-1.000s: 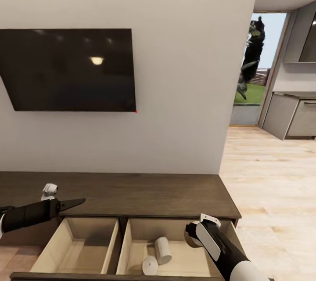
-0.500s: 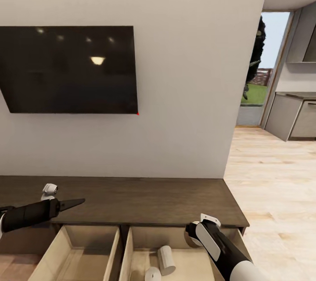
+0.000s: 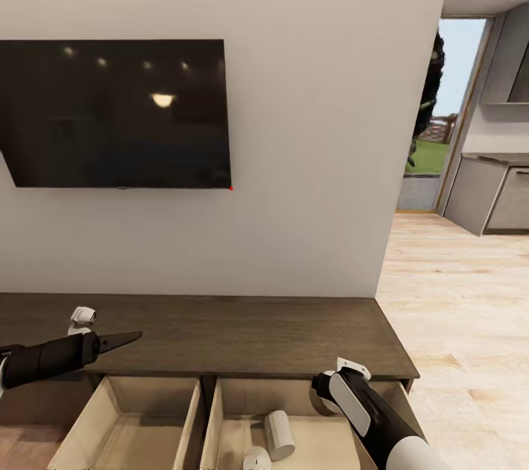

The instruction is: Place each of the two pumpkins and all three candles from the living room inside a cabinet in the living room (use any cabinet), then make sure every cabinet is closed, and position the cauldron so it is next to a table in the living room.

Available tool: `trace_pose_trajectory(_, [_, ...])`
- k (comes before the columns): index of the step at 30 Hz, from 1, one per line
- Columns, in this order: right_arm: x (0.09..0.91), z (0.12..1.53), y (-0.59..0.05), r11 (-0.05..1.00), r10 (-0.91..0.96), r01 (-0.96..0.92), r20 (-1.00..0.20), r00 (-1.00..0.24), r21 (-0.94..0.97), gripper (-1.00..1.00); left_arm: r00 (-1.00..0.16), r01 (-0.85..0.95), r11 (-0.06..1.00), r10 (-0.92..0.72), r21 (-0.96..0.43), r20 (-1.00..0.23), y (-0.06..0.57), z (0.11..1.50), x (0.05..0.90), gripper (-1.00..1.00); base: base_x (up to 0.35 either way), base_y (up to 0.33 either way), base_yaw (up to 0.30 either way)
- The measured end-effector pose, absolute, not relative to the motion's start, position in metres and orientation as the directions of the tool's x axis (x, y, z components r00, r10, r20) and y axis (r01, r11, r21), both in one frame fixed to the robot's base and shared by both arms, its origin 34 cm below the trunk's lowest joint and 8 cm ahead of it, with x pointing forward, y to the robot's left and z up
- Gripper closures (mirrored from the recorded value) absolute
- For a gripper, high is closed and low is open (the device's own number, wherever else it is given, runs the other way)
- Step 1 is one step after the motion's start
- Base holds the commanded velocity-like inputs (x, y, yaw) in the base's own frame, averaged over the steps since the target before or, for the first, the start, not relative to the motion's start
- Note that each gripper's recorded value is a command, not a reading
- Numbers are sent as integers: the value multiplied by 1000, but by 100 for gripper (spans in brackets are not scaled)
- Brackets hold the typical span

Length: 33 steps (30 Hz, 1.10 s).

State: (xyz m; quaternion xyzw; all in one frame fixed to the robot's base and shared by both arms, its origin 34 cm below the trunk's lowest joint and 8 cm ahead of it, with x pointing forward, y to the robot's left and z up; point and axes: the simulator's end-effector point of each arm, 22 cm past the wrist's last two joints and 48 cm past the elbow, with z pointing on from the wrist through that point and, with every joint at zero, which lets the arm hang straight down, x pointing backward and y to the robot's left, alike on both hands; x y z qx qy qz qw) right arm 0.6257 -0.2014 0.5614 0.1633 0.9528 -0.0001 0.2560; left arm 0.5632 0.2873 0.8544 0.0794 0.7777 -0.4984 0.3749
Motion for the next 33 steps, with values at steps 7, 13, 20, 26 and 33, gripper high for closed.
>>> trace_pose_trajectory(7, [618, 544, -201, 951, 300, 300, -457, -837, 75, 100, -705, 499, 491, -250, -714, -664, 287, 841, 561, -100, -39, 0, 0])
trace_pose_trajectory(13, [615, 532, -201, 952, 297, 296, -450, -842, 74, 100, -705, 499, 491, -250, -714, -664, 287, 829, 559, -100, -90, 0, 0])
trace_pose_trajectory(20, [614, 524, -201, 952, 297, 296, -453, -840, 74, 100, -704, 501, 488, -251, -715, -665, 287, 822, 558, -100, -39, 0, 0])
trace_pose_trajectory(26, [615, 525, -201, 952, 296, 296, -455, -840, 74, 100, -705, 520, 457, -248, -722, -664, 284, 828, 553, -100, -5, 0, 0])
trace_pose_trajectory(33, [614, 520, -201, 952, 298, 297, -456, -839, 75, 100, -705, 520, 456, -248, -722, -664, 283, 824, 552, -100, 0, 0, 0])
